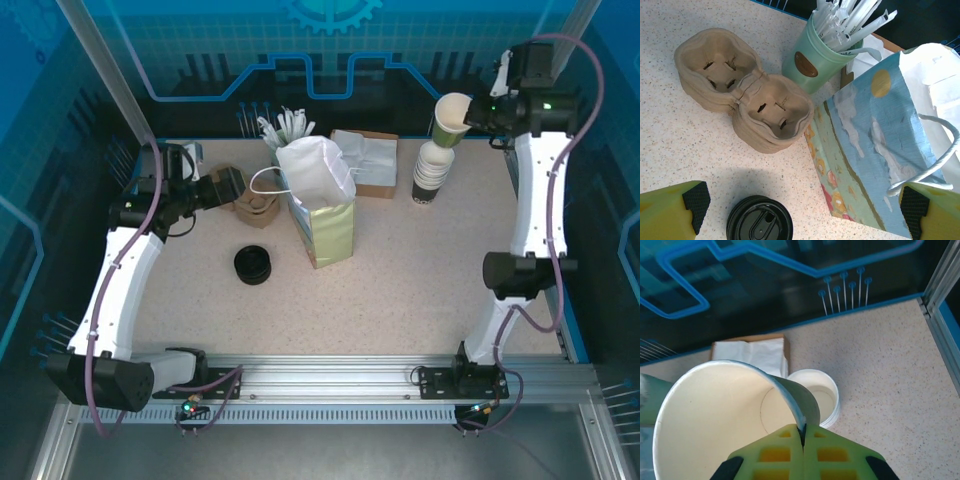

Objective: Pack the takeout coffee

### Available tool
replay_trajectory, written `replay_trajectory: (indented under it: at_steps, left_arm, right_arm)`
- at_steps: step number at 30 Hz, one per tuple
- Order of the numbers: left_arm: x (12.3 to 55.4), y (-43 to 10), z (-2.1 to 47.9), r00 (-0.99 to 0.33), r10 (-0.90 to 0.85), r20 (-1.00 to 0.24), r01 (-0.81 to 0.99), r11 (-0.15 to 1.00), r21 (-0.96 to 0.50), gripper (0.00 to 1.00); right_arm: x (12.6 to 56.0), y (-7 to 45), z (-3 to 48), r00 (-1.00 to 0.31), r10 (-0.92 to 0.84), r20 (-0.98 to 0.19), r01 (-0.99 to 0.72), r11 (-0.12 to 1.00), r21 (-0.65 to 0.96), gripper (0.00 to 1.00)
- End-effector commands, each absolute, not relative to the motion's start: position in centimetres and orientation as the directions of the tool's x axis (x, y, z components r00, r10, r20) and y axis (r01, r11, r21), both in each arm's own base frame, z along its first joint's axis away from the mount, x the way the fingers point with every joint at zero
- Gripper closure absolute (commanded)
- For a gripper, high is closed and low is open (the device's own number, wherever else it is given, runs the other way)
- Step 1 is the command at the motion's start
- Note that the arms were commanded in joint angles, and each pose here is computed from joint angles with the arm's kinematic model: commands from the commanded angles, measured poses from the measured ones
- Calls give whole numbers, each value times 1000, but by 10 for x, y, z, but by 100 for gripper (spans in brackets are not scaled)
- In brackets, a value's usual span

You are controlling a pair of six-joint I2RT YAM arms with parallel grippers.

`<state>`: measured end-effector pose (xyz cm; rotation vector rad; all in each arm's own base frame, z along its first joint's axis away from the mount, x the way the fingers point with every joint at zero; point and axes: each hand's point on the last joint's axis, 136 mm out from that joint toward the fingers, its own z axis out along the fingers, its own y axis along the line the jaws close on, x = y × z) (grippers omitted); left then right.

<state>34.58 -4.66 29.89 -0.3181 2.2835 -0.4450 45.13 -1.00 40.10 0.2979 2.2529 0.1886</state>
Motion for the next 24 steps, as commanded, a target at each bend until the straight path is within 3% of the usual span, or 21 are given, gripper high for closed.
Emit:
replay_trajectory:
  at_steps: [1, 7, 15, 24]
  left_arm:
    - [335, -52, 314, -663, -364, -654, -69, 900, -431, 1]
    - [330, -51, 306, -673, -389, -629, -98, 890, -446, 1]
    - [330, -47, 296, -669, -426, -609, -146, 879, -455, 1]
    - [336, -47, 282, -662, -462, -590, -177, 861, -476, 1]
  right_arm:
    - [413, 13, 416, -640, 279, -716, 89, 952, 292, 96]
    - [361, 39, 398, -670, 188, -718, 41, 975, 217, 96]
    - [290, 81, 324, -728, 188, -660, -4, 961, 278, 100]
    - [245, 129, 231, -764, 200, -613, -35, 936, 349, 100]
